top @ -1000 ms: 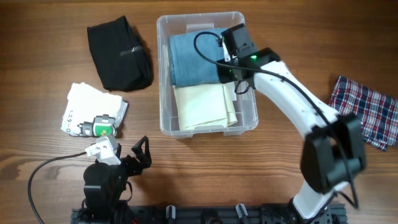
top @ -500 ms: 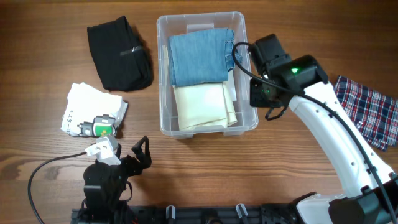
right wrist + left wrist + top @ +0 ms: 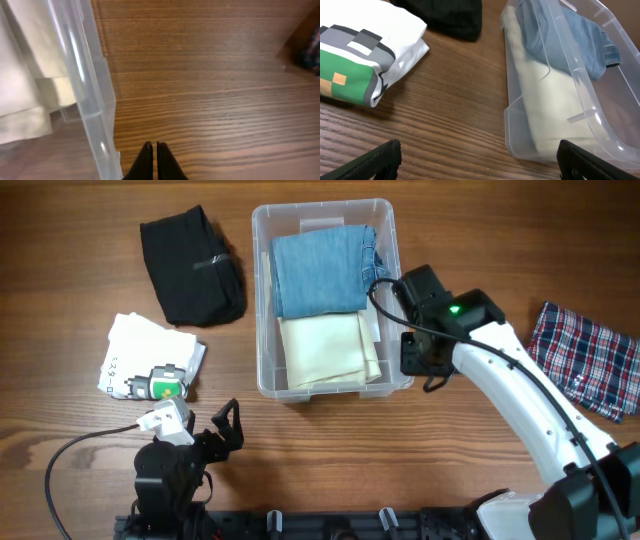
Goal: Pack container
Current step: 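Open the right gripper and move it toward the red plaid shirt, then grasp the red plaid shirt's edge with the right gripper, then lift the plaid shirt with the right gripper and lower it into the bin, then press the plaid shirt flat in the bin's lower half with the right gripper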
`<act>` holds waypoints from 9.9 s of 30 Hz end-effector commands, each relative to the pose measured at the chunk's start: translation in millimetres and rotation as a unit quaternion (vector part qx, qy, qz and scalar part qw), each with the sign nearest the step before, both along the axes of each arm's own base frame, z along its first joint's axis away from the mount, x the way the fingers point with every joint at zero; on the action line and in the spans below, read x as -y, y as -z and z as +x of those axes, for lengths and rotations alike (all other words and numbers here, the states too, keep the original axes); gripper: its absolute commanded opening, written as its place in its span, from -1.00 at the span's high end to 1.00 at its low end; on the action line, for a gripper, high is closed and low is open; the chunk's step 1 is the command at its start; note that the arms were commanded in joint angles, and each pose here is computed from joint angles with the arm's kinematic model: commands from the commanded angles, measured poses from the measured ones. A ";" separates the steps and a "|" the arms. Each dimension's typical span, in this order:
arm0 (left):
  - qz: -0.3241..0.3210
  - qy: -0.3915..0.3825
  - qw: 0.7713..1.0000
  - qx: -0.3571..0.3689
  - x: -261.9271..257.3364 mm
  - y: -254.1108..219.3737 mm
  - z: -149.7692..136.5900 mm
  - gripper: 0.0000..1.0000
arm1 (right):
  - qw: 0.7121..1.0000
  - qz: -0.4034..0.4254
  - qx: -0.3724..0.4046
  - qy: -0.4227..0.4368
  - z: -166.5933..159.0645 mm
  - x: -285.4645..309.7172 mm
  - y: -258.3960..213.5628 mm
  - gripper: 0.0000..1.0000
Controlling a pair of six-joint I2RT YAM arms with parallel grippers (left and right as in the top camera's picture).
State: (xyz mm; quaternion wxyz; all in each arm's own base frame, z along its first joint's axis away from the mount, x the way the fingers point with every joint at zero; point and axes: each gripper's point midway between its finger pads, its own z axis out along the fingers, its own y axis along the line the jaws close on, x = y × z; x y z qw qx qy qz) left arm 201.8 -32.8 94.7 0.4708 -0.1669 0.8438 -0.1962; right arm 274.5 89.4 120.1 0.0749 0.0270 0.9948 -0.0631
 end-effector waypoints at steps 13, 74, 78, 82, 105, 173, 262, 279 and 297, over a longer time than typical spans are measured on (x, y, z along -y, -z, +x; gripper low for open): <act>-0.004 0.001 1.000 0.004 1.0 -1.1 0.3 -1.00 | 0.995 0.061 -0.051 -0.055 -17.7 -21.7 14.3 0.91; -0.004 0.001 1.000 0.004 1.0 -1.1 0.3 -1.00 | 0.814 0.078 0.160 0.553 -22.4 391.3 45.2 0.91; -0.004 0.001 1.000 0.004 1.0 -1.1 0.3 -1.00 | 0.811 0.082 0.151 0.560 -18.8 396.3 64.7 0.91; -0.004 0.001 1.000 0.004 1.0 -1.1 0.3 -0.99 | 0.808 0.109 0.126 0.565 -15.8 389.9 91.1 0.92; -0.004 0.001 1.000 0.004 1.0 -1.1 0.3 -1.00 | 0.891 0.274 0.055 0.358 71.4 238.0 95.8 0.91; -0.004 0.001 1.000 0.003 1.0 -0.7 0.3 -0.99 | 0.893 0.338 0.256 0.149 126.4 224.8 -50.6 0.91; -0.004 0.001 1.000 0.003 1.0 -0.7 0.3 -1.00 | 0.973 0.109 0.137 -0.150 78.8 -79.2 -41.8 -0.61; -0.004 0.001 1.000 0.003 1.0 -0.7 0.3 -1.00 | 0.963 0.112 0.169 -0.178 74.9 -78.4 -67.9 0.25; -0.004 0.001 1.000 0.003 1.0 -0.7 0.3 -0.99 | 0.974 0.128 0.080 -0.169 35.7 -73.1 35.3 0.83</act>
